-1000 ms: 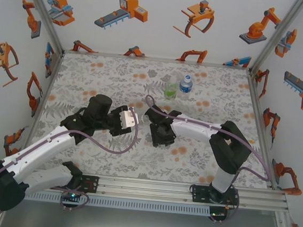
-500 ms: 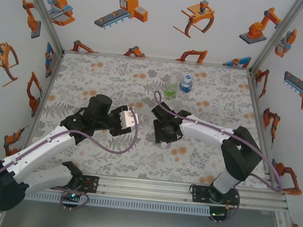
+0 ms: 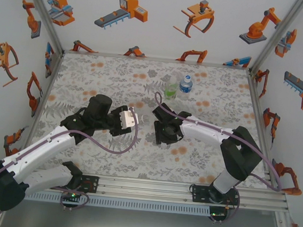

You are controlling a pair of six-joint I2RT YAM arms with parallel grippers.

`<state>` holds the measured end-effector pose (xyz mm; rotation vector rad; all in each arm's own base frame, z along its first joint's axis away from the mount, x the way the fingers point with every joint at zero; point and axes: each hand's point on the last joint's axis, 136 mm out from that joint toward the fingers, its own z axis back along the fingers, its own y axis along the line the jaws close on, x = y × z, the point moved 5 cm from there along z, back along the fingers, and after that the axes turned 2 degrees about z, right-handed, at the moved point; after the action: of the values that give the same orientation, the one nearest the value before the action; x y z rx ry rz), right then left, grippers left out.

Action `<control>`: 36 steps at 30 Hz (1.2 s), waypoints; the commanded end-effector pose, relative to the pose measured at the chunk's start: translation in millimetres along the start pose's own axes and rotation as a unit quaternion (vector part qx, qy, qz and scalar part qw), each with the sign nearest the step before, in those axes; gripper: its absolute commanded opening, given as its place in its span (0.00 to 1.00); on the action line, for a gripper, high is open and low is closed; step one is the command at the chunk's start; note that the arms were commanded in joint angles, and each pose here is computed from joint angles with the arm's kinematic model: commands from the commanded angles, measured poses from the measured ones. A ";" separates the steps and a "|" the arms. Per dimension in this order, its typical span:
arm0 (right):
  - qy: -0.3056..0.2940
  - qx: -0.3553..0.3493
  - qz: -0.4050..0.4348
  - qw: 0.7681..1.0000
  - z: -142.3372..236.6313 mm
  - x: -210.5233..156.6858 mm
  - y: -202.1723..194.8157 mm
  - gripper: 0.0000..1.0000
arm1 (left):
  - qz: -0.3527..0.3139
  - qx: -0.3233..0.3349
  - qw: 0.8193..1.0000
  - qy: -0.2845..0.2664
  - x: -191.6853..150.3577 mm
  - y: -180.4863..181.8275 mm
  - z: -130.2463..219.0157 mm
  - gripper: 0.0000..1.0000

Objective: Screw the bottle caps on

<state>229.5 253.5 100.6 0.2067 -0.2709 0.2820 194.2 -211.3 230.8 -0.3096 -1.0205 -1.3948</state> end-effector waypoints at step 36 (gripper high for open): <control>0.024 -0.030 -0.006 0.999 -20.6 -8.5 -10.4 0.45 | 0.003 -0.011 1.000 0.001 -2.3 -1.3 -4.8 0.00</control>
<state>229.3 252.5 85.6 0.1737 -0.2387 0.2828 195.7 -212.5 226.4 -0.3097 -1.0025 -1.3962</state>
